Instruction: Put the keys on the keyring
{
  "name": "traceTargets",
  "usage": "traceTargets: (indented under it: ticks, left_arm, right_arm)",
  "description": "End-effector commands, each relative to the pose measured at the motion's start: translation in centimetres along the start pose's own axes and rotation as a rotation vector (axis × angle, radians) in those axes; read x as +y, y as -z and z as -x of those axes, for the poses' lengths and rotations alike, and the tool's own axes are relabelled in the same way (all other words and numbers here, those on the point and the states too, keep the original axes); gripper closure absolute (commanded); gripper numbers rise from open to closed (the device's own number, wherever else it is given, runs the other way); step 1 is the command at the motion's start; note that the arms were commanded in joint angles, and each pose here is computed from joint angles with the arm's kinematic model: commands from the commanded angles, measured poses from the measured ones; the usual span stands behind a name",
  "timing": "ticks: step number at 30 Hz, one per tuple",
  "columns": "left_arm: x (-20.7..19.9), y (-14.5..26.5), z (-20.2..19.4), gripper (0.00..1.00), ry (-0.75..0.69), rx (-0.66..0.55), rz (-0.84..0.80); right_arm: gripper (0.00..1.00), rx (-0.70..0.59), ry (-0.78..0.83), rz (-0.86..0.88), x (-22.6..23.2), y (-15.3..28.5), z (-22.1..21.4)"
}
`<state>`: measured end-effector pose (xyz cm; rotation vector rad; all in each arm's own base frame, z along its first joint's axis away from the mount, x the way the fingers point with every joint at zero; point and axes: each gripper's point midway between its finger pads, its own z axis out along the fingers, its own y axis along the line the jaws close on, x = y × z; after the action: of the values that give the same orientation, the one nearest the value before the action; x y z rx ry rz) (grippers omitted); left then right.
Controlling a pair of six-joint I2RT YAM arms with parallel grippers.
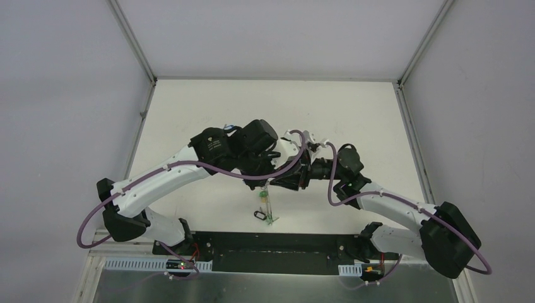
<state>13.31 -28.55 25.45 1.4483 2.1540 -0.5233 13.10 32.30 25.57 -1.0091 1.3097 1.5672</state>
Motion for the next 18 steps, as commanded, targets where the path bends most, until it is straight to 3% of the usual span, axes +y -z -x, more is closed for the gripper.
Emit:
traceTargets:
  ticks: [1,9,14,18]
  left_arm:
    - [-0.61,1.44,2.32,1.0,-0.035,-0.144,-0.018]
    - [-0.91,1.45,2.58,1.0,-0.041,-0.168,-0.034]
    - [-1.06,1.24,2.51,1.0,-0.043,-0.169,-0.043]
    - [-0.97,1.36,2.44,1.0,-0.057,-0.184,-0.038]
  right_arm:
    - [0.71,-0.044,0.074,0.038,0.62,-0.6,1.37]
    - [0.73,-0.033,0.065,0.039,0.43,-0.76,0.83]
    - [0.99,-0.024,0.073,0.063,0.76,-0.88,0.83]
    - [1.0,-0.024,0.085,0.066,0.92,-0.81,0.94]
